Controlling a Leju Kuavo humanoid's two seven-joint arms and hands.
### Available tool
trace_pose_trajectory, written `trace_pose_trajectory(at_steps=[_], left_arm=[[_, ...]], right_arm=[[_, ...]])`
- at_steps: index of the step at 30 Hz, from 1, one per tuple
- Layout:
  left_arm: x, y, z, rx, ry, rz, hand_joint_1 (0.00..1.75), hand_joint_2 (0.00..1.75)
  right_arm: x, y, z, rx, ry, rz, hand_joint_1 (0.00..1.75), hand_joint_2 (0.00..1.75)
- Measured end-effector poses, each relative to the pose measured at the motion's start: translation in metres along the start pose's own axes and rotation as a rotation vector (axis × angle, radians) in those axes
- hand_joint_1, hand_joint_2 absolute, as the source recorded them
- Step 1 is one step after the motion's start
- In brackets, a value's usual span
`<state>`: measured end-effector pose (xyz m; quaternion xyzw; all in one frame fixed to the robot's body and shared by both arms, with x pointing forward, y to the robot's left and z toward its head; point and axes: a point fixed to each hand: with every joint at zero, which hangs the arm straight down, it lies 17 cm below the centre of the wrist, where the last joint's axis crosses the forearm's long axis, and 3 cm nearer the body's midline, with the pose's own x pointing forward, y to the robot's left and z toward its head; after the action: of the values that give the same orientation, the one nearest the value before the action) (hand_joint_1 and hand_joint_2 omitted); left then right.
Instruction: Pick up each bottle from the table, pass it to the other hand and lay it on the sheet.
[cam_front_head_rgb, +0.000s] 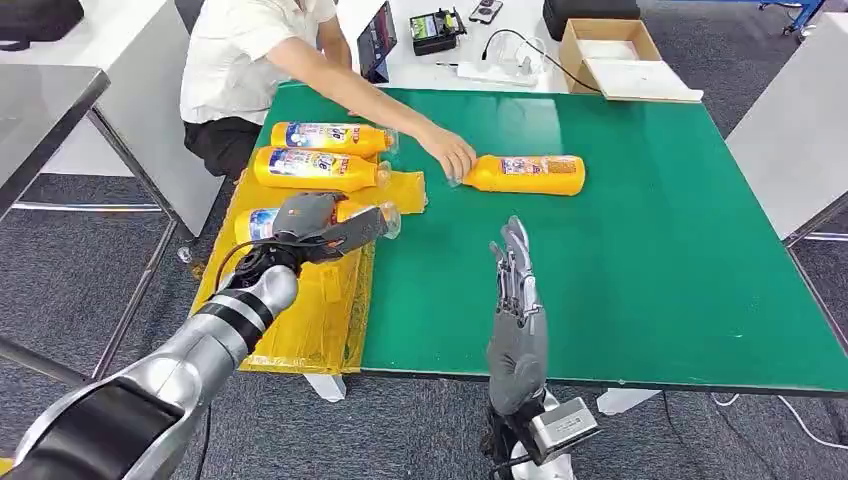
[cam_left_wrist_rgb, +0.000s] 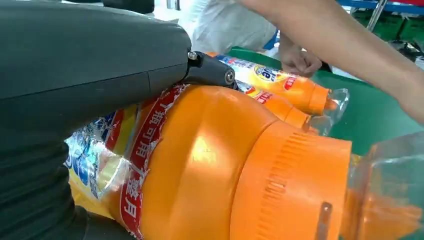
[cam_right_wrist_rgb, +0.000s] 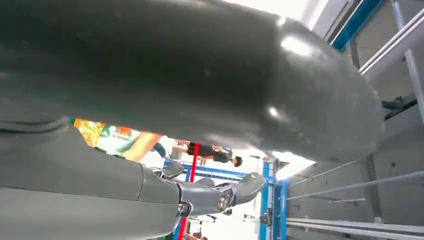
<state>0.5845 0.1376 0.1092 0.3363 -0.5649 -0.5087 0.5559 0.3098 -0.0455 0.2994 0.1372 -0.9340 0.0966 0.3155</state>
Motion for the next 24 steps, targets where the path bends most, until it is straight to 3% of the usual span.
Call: trace_pose_trajectory(at_steps=[6, 11, 20, 21, 22, 24], left_arm=[[-0.032, -0.025, 0.003, -0.200, 0.113, -0.110, 1.75, 1.75], [-0.048, -0.053, 0.015, -0.379, 0.137, -0.123, 1.75, 1.75], [-0.074, -0.080, 0.033, -0.488, 0.189, -0.146, 1.75, 1.75], [-0.074, -0.082, 0.034, -0.498, 0.184, -0.135, 0.16, 1.75], [-0.075, -0.082, 0.034, -0.501, 0.182, -0.124, 0.03, 1.75], [-0.072, -0.081, 0.032, -0.480, 0.170, -0.086, 0.00, 1.75]], right_arm=[[0.001, 0.003, -0.001, 0.010, 0.001, -0.027, 0.00, 0.00], [-0.002, 0.007, -0.001, 0.016, 0.010, -0.052, 0.00, 0.00], [-0.012, 0.012, 0.002, 0.031, 0.035, -0.069, 0.00, 0.00], [-0.013, 0.012, 0.002, 0.032, 0.038, -0.072, 0.00, 0.00], [-0.014, 0.012, 0.002, 0.032, 0.040, -0.074, 0.00, 0.00], [-0.016, 0.013, 0.004, 0.032, 0.047, -0.077, 0.00, 0.00]])
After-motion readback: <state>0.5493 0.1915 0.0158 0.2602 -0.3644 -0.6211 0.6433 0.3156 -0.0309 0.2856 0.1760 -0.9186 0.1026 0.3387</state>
